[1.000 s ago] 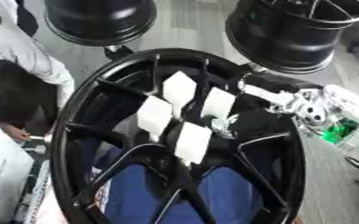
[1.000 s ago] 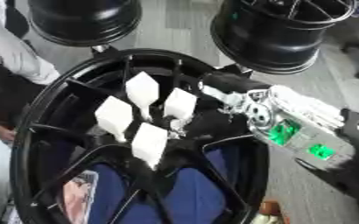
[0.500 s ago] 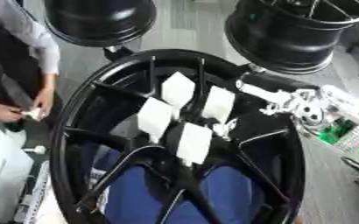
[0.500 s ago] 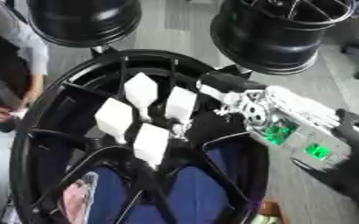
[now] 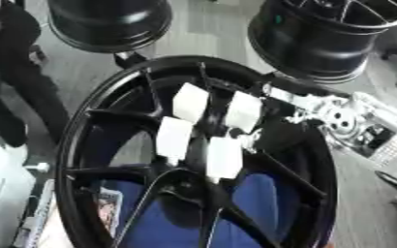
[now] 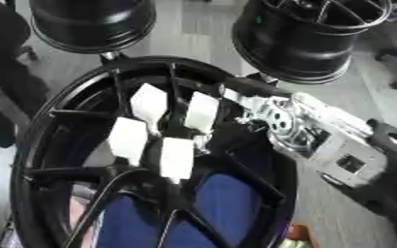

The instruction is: Pull the pin out of the wheel hub.

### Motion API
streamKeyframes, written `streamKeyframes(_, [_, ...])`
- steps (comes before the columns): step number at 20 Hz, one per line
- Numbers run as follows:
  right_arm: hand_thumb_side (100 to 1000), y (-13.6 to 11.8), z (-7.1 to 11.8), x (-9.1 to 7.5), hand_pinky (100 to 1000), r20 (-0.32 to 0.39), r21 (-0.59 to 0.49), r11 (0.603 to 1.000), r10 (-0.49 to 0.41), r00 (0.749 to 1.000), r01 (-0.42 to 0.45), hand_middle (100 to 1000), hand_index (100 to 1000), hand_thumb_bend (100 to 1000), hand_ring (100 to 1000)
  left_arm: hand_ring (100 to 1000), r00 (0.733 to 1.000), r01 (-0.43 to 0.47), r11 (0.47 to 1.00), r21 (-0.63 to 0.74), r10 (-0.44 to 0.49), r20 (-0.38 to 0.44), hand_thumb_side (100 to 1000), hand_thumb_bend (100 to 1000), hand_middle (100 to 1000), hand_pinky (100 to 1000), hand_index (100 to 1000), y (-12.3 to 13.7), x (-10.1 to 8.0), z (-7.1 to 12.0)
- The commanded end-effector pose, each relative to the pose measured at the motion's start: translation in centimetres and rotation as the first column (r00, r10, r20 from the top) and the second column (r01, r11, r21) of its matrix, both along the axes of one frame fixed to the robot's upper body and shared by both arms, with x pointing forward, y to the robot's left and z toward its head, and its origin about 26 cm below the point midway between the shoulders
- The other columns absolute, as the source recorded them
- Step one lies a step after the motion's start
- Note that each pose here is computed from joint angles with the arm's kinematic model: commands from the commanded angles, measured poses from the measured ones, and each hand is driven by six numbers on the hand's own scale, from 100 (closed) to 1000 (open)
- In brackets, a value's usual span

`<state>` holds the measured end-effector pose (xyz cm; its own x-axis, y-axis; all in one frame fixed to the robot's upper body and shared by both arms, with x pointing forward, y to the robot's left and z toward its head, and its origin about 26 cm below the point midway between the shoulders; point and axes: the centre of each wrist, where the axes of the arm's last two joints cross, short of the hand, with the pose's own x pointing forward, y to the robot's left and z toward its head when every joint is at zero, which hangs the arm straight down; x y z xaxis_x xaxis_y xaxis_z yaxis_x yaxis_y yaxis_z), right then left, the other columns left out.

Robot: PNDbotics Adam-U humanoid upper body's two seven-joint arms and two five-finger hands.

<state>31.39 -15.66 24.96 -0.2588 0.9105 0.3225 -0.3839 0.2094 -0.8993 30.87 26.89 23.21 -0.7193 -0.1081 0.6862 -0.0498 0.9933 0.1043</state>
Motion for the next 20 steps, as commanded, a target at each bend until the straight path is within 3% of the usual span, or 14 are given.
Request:
streamKeyframes(1, [303, -1.2, 2.4, -0.7, 795, 0.004, -0.015, 0.999, -0.047, 0.999, 0.047, 498, 577, 100, 737, 736, 1.0, -0.001, 1.0, 0.004, 0.001, 0.025, 724, 100, 518, 688, 809, 0.1, -0.3, 0.7])
streamKeyframes(8, [286, -4.3, 7.4, -2.0, 801, 0.149, -0.016, 0.993, -0.114, 0.982, 0.118, 488, 564, 100, 728, 737, 1.0, 0.003, 1.0, 0.008, -0.003, 0.019, 720, 100, 519, 689, 808, 0.0, -0.3, 0.6])
streamKeyframes(11, [264, -6.1, 9.6, -2.4, 802, 0.222, 0.01, 0.983, -0.179, 0.958, 0.181, 487, 563, 100, 726, 737, 1.0, 0.001, 1.0, 0.01, -0.001, 0.022, 719, 100, 520, 689, 808, 0.0, -0.3, 0.6])
streamKeyframes(13, [256, -7.5, 10.7, -2.6, 803, 0.272, 0.024, 0.972, -0.232, 0.934, 0.234, 487, 564, 100, 724, 737, 1.0, 0.0, 1.0, 0.013, 0.0, 0.024, 718, 100, 519, 689, 808, -0.1, -0.3, 0.7])
streamKeyframes(14, [325, -8.3, 11.0, -2.8, 804, 0.29, 0.029, 0.964, -0.262, 0.92, 0.266, 492, 566, 100, 724, 736, 1.0, -0.002, 1.0, 0.016, 0.002, 0.027, 717, 100, 519, 689, 807, 0.0, -0.3, 0.8])
streamKeyframes(15, [262, -9.4, 11.3, -2.9, 804, 0.304, 0.03, 0.951, -0.302, 0.904, 0.307, 496, 573, 100, 728, 736, 1.0, -0.007, 1.0, 0.018, 0.006, 0.03, 717, 100, 519, 689, 807, 0.1, -0.3, 0.8])
streamKeyframes(20, [276, -15.9, 10.5, -4.0, 810, 0.327, 0.02, 0.843, -0.513, 0.793, 0.537, 522, 599, 100, 748, 736, 0.998, -0.035, 0.999, 0.02, 0.034, 0.046, 717, 100, 518, 689, 807, 0.5, -0.3, 1.2])
